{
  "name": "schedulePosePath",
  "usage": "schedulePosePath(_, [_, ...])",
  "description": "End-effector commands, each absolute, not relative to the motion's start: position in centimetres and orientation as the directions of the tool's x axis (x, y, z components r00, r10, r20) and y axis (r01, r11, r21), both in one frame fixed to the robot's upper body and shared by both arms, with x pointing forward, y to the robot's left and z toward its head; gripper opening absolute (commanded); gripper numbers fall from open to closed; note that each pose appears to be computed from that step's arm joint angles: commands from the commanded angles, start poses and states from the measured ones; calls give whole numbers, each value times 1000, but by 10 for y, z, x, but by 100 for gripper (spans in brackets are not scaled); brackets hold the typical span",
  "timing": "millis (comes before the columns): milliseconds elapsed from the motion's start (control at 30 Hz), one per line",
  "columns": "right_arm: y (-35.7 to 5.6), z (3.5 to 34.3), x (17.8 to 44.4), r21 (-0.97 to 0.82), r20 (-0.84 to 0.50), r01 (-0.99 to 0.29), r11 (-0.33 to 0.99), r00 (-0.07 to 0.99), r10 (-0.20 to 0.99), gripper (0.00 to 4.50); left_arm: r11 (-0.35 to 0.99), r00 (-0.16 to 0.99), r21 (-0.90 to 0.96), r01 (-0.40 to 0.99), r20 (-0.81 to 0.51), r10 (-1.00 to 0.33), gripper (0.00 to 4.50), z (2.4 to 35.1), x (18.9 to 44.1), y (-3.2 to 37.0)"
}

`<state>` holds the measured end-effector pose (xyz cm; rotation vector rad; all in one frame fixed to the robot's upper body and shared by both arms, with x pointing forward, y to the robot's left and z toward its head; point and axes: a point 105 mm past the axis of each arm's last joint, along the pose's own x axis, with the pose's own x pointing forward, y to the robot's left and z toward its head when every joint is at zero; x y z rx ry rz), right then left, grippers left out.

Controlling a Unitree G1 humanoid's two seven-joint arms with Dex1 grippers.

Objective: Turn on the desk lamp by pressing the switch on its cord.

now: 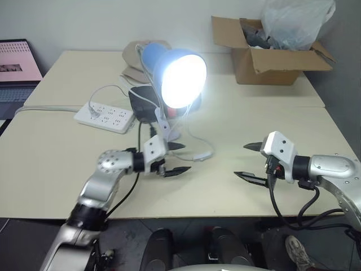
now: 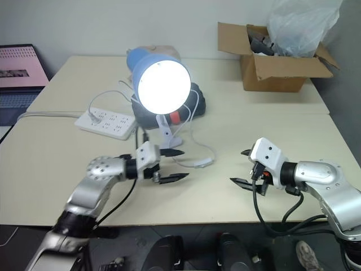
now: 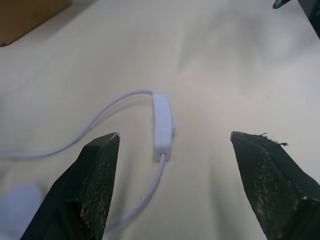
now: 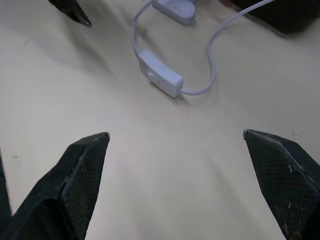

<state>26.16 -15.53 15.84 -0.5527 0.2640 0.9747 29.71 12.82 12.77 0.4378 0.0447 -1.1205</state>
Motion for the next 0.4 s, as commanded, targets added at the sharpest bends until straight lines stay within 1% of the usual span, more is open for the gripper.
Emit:
schedulePosePath(33, [-164,178,253,-380,-391,-840,388,526,755,450,445,520,312,839,-222,-825,369,147,286,146])
schedulePosePath(133, [-175,181,244,-351,-418,-871,343,474,775,450,466,516,236,853,-242,-822,369,146,272,154])
schedulePosePath(300, [-178,195,251,-371,-379,-864,341,476,794,450,459,501,205,864,-262,-825,369,143,259,157])
schedulePosePath(400, [-174,196,253,-371,-371,-869,328,463,805,450,453,499,221,863,-242,-832,369,146,256,157])
